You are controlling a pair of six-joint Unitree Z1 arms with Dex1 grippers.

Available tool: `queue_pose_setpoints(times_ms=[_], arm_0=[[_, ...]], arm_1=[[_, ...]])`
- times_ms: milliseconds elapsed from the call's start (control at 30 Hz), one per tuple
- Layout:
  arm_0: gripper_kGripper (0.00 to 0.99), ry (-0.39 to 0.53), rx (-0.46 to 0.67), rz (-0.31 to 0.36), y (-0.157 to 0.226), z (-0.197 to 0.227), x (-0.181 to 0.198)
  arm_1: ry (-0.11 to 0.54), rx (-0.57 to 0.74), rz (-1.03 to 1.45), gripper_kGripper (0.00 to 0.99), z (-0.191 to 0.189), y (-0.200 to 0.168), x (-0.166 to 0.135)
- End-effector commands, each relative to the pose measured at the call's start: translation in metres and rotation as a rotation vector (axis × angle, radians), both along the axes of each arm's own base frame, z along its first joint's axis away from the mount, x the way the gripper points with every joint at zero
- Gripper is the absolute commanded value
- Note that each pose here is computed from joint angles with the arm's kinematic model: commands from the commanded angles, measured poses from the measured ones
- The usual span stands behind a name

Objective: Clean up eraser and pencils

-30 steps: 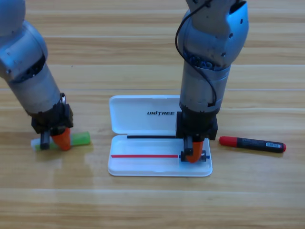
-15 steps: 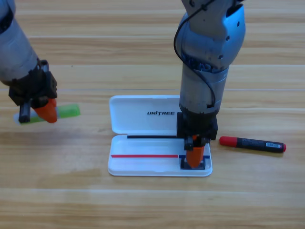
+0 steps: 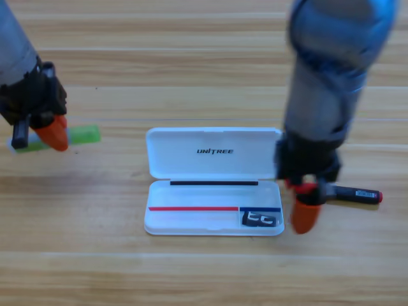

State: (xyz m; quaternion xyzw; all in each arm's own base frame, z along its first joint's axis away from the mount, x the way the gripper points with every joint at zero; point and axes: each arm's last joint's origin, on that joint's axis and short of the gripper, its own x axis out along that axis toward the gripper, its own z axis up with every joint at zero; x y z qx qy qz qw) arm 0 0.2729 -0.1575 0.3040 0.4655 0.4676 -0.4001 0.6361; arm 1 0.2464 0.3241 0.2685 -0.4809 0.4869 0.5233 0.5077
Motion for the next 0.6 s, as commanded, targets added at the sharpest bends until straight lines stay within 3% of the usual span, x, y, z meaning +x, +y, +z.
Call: queue_pose_setpoints(times_ms=[33, 167, 267, 333, 600], arm_0=[[0.000, -0.056, -0.031, -0.067, -0.024, 0.040, -0.018], [0.000, -0.062, -0.051, -0.126, -0.047, 0.051, -0.025], [0.000, -0.044, -0.039, -0.161, -0.071, 0.046, -0.029], [0.000, -0.030, -0.027, -0.182, -0.087, 0.039, -0.031], [0.000, 0.038, 0.057, -0.259, -0.142, -0.010, -0.038]], arm_1=[[-0.044, 0.077, 0.020, 0.779, 0.051, -0.055, -0.030], [-0.023, 0.027, -0.010, 0.779, 0.027, -0.073, -0.006], [-0.059, -0.016, -0.048, 0.779, -0.007, -0.079, 0.022], [-0.080, -0.036, -0.071, 0.779, -0.026, -0.083, 0.038], [-0.037, -0.077, -0.079, 0.779, -0.073, -0.080, 0.063]])
